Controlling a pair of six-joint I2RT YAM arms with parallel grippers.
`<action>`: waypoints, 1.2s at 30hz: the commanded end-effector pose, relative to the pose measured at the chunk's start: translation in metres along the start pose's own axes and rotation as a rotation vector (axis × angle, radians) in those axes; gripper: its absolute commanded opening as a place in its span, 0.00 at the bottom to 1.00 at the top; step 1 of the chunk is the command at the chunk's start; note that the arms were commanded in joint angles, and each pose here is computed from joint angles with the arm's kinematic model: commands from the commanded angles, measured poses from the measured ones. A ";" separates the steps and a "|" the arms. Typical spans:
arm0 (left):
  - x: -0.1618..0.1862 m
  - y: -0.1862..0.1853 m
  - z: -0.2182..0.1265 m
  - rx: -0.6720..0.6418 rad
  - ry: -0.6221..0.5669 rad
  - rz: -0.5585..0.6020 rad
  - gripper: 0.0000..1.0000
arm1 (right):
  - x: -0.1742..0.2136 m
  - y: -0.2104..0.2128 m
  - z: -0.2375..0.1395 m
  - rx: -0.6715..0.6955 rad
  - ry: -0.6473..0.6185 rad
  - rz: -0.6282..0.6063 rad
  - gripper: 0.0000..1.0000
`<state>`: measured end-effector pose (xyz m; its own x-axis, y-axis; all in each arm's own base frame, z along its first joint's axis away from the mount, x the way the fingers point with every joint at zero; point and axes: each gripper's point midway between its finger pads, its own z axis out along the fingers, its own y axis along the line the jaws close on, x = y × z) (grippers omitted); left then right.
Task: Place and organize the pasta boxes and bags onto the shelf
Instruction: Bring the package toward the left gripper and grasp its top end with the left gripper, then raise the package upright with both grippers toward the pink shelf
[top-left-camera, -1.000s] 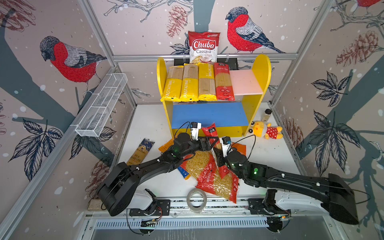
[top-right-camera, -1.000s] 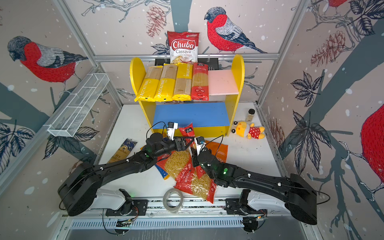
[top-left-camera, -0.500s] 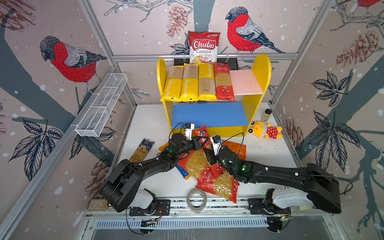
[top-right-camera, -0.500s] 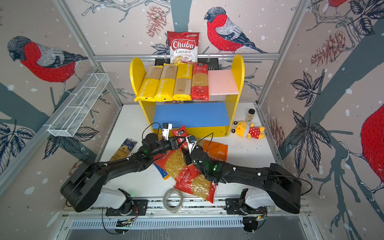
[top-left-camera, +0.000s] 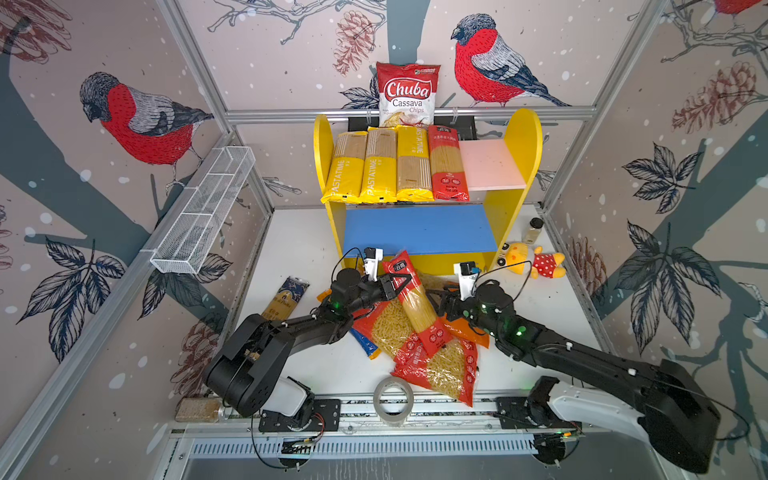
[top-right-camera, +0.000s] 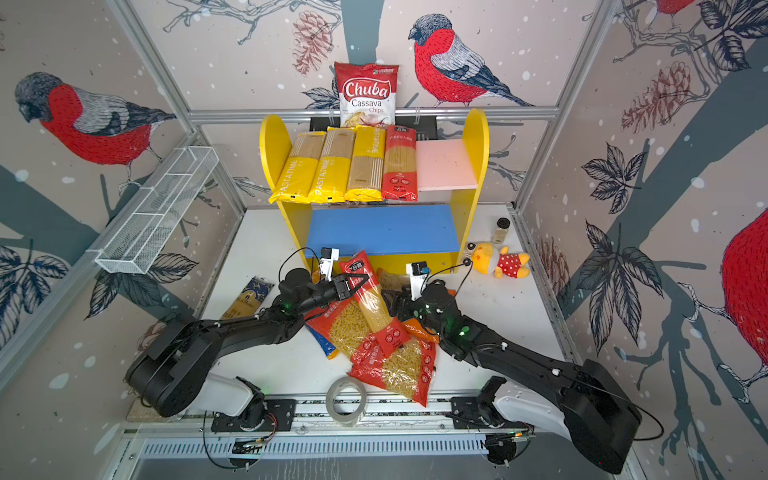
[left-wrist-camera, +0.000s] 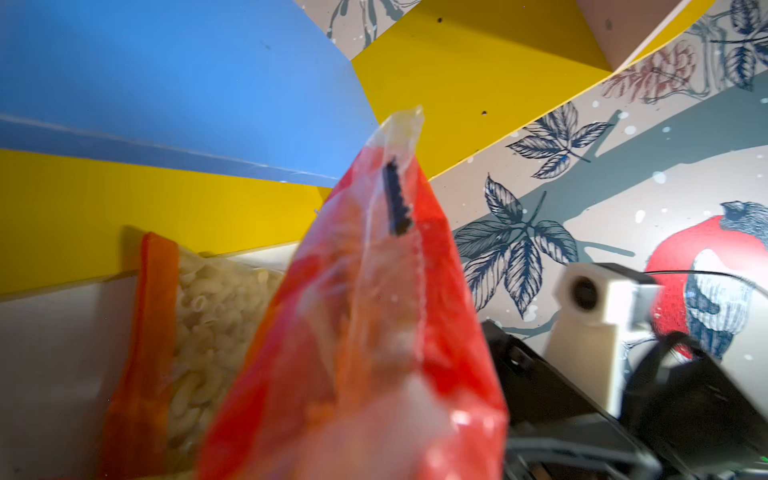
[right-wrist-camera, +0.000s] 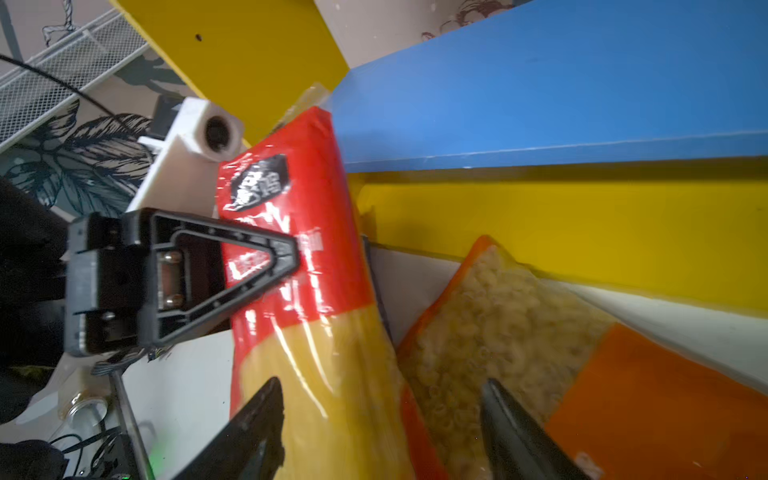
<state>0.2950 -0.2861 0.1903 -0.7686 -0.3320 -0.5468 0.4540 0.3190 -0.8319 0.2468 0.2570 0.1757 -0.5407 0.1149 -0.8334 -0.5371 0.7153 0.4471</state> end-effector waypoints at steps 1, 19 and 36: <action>-0.016 -0.057 -0.006 0.177 -0.062 0.088 0.04 | -0.002 -0.004 -0.013 -0.046 -0.014 0.070 0.76; -0.062 -0.185 -0.065 0.182 -0.236 0.431 0.00 | -0.054 0.020 -0.055 -0.298 -0.091 0.075 0.88; -0.172 -0.254 -0.095 0.108 -0.457 0.524 0.00 | -0.096 0.033 -0.097 -0.551 -0.205 0.179 0.99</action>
<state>0.2704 -0.2380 0.4693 -0.2685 -0.4335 -0.8603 0.7486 0.4681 -0.4695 0.2291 0.2043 0.2797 -0.5645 0.3511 -0.7470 -0.6869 0.3019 0.6610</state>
